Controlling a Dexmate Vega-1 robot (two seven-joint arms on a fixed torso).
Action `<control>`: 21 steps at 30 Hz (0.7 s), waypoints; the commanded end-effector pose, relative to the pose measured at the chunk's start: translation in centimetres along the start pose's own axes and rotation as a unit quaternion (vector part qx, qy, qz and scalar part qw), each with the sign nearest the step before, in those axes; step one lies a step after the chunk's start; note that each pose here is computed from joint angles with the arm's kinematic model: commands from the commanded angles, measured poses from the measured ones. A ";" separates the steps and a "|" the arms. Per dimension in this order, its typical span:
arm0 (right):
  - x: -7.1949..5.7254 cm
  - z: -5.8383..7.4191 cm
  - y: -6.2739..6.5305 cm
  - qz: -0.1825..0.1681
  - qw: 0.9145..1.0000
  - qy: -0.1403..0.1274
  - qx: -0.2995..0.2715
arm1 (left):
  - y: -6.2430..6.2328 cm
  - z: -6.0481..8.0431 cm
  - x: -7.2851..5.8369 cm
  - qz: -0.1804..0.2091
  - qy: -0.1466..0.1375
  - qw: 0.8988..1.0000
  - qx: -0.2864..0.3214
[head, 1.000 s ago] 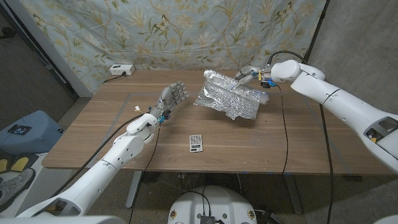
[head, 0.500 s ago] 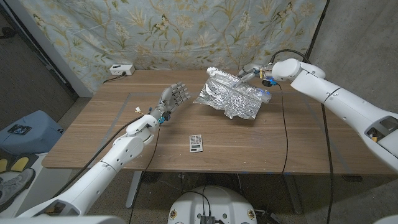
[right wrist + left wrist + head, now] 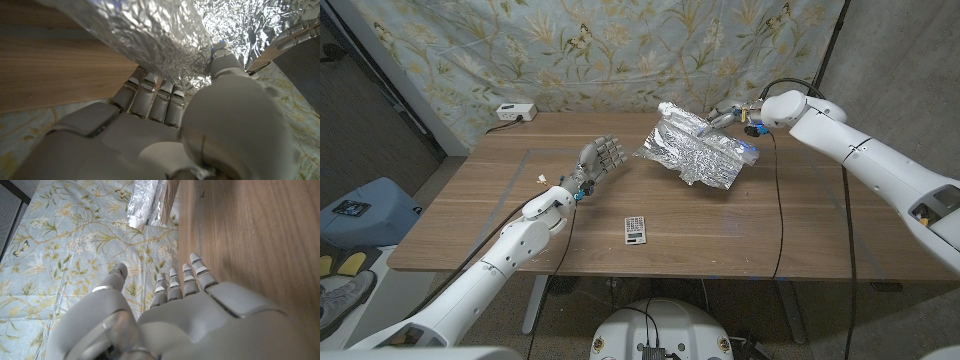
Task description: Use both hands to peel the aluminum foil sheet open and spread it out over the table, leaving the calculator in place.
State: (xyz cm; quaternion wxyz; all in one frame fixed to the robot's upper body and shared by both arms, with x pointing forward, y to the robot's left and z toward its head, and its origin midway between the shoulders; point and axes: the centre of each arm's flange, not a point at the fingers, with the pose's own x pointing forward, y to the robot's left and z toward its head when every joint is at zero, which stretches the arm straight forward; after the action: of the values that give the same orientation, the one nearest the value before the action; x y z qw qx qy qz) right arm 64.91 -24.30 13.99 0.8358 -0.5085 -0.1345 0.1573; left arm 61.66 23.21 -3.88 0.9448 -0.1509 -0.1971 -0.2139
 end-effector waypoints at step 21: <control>-1.4 -0.9 0.1 -0.046 0.992 0.006 0.113 | -2.0 -0.2 0.0 0.028 0.052 0.997 -0.056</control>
State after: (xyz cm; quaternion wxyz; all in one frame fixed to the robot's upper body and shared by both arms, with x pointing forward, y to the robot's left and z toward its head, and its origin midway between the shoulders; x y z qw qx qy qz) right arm 64.23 -25.40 13.83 0.8776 -0.4404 -0.1275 0.1402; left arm 61.66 22.20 -4.10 0.9498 -0.1699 -0.1532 -0.2134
